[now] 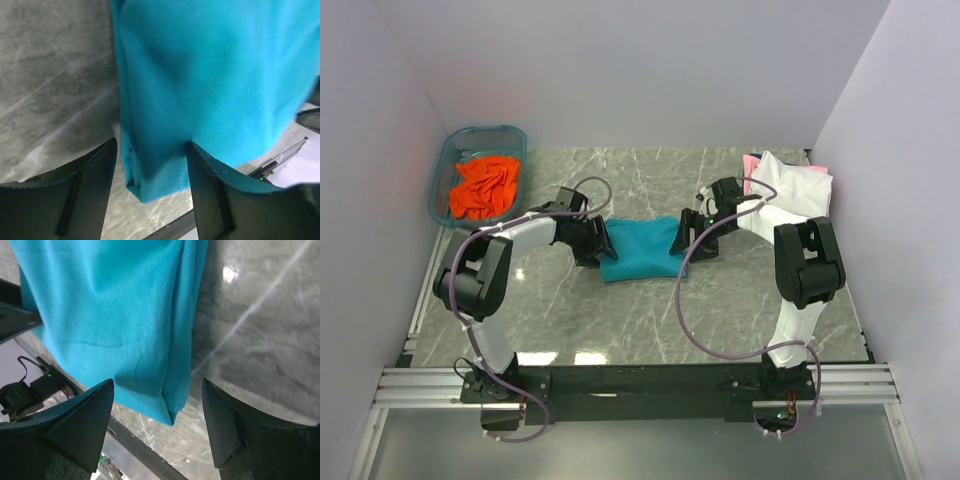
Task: Fold and stack the t-shirts
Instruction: Fold the tshirt, then neatly place the folded tshirt to the corner
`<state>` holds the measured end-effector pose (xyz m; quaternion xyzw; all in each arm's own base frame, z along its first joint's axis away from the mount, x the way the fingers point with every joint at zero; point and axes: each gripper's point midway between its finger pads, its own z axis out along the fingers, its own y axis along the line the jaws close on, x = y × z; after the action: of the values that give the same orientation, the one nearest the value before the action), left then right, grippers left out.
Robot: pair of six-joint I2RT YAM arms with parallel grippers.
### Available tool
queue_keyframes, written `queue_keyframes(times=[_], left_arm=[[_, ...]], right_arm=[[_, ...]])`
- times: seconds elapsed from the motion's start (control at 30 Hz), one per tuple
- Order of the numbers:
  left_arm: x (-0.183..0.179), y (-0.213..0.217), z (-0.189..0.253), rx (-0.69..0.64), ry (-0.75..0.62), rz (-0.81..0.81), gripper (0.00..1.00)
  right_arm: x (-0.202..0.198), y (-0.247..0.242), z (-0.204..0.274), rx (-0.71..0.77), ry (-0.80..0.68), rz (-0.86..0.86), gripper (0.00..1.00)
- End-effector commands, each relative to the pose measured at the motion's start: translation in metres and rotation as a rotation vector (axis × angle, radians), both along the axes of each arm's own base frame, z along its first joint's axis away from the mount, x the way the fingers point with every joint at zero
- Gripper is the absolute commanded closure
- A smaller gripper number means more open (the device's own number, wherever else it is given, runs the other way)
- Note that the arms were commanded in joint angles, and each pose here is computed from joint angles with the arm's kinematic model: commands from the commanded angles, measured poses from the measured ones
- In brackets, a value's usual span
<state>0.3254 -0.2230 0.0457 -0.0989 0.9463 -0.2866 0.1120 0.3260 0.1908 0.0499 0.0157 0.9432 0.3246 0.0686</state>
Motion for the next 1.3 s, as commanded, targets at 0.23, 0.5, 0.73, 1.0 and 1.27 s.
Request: queue_keyframes(times=[0.23, 0.5, 0.73, 1.0, 1.27], left_arm=[[-0.006, 0.003, -0.033, 0.085, 0.052, -0.042, 0.50], [-0.012, 0.007, -0.045, 0.130, 0.102, -0.055, 0.62], [-0.011, 0.007, -0.045, 0.143, 0.099, -0.069, 0.63], [-0.010, 0.003, -0.044, 0.126, 0.090, -0.080, 0.62], [-0.007, 0.003, -0.042, 0.125, 0.079, -0.081, 0.58]], right_arm=[[0.015, 0.006, -0.016, 0.075, -0.062, 0.041, 0.22], [0.029, 0.010, -0.020, 0.122, -0.090, 0.004, 0.22], [0.030, 0.027, -0.029, 0.150, -0.069, 0.038, 0.19], [0.013, 0.049, -0.041, 0.154, -0.031, 0.093, 0.23], [0.018, 0.055, -0.040, 0.132, -0.037, 0.099, 0.63]])
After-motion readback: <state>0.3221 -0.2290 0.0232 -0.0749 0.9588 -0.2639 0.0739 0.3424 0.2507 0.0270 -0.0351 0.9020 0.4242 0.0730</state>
